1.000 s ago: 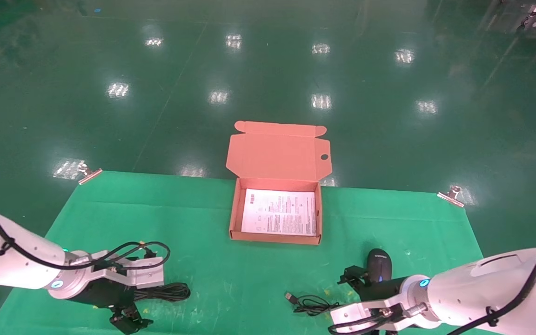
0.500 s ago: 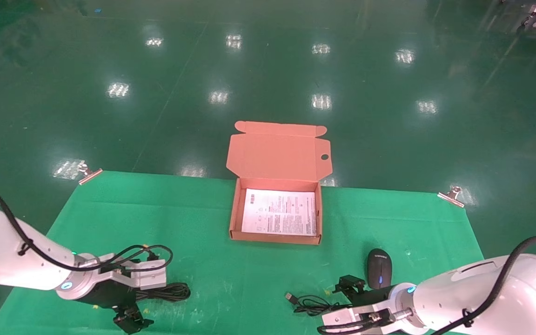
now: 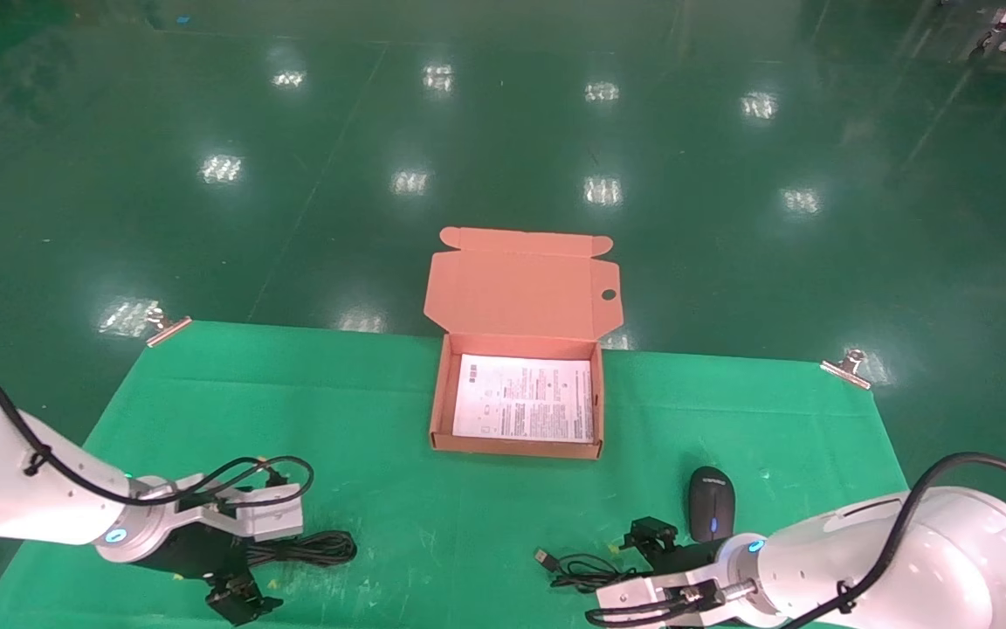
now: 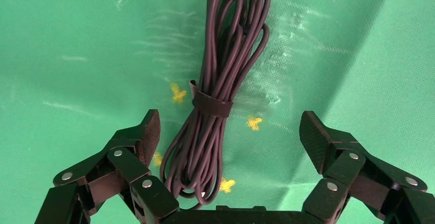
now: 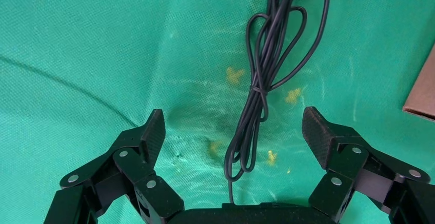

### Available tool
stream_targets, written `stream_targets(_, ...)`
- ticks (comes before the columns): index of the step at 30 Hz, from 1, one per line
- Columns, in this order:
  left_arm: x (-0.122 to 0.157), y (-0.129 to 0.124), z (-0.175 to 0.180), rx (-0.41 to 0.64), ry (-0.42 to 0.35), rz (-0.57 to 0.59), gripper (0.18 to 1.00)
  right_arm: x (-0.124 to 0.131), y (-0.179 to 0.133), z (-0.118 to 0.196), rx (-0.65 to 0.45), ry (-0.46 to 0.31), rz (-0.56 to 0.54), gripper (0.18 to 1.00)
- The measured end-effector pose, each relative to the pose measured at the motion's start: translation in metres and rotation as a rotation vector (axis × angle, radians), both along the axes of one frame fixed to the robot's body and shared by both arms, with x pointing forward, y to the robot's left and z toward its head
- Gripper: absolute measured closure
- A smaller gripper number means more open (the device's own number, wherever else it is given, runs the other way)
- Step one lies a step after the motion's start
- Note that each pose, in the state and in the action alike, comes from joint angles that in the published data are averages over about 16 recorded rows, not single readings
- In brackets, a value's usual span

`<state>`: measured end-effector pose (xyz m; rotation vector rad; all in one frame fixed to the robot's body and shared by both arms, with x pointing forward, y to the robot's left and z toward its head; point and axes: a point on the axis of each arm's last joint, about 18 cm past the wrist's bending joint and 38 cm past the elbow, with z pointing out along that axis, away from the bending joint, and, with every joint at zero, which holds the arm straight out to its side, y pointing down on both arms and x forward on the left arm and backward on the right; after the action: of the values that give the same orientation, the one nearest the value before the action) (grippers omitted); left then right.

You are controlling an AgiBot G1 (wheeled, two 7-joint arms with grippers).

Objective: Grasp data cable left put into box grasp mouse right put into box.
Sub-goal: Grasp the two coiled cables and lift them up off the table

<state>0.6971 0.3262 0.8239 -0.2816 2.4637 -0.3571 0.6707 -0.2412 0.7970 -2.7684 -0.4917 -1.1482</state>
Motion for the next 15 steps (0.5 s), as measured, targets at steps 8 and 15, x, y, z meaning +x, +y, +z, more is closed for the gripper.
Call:
stream_targets(8,0.0002,0.0003,0.0,-0.003,0.001,0.002,0.224,0.0008,0.0001,-0.0006,0.001,-0.002,-0.001,0.223)
stream_targets(15,0.0001,-0.0004,0.0005,-0.003,0.0,0.0,0.309,0.0001,-0.0002,0.0001,0.0,-0.001,0.0,0.307)
